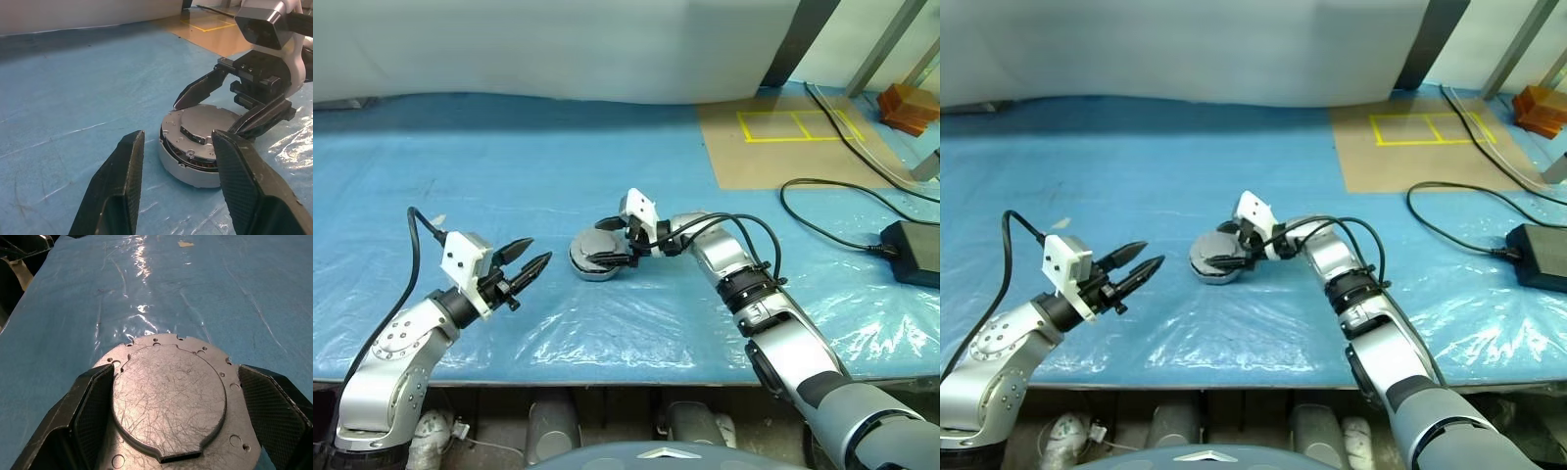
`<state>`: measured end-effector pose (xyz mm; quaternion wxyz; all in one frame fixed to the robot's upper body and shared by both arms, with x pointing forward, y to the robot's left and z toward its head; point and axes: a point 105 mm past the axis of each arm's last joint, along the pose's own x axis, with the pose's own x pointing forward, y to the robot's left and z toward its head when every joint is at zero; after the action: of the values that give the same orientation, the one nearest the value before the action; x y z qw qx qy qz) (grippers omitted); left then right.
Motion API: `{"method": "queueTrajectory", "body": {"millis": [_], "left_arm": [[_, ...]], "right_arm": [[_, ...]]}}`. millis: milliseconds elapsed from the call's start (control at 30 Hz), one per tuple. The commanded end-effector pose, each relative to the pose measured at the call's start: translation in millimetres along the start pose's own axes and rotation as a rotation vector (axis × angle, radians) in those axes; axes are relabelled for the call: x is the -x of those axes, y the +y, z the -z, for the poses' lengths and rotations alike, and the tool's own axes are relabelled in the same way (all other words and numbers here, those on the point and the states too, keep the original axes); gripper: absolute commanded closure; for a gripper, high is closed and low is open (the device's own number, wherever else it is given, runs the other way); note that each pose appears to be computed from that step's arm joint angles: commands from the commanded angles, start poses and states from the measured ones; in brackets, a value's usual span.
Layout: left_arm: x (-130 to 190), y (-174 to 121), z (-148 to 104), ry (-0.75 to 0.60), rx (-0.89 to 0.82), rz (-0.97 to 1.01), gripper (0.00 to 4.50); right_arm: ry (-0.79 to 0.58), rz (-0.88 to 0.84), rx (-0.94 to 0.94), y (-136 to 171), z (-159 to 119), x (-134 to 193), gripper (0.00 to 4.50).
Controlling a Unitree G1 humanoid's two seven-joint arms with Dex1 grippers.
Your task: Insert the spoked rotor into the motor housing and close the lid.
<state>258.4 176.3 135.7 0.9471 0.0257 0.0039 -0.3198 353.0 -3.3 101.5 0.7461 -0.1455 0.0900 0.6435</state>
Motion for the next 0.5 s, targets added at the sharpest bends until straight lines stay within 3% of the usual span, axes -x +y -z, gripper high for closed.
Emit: {"method": "queueTrajectory", "body": {"millis": [33, 233, 400, 500], "left_arm": [[0.4, -1.0, -10.6, -0.031, -0.033, 0.012, 2.17], [0.5, 0.2, -11.1, -0.026, -0.04, 0.012, 2.17], [-1.5, -0.3, -13.7, -0.035, -0.045, 0.014, 2.17], [-3.2, -1.1, -13.1, -0.035, -0.045, 0.016, 2.17]], "right_arm": [[0.036, -0.024, 0.017, 7.8, 10.5, -2.5, 0.28], [0.071, -0.031, 0.062, 13.9, 22.3, -6.0, 0.28], [0.057, -0.052, 0.053, 17.0, 22.8, -8.7, 1.52], [0.057, -0.04, 0.065, 13.6, 21.3, -10.2, 1.53]]}}
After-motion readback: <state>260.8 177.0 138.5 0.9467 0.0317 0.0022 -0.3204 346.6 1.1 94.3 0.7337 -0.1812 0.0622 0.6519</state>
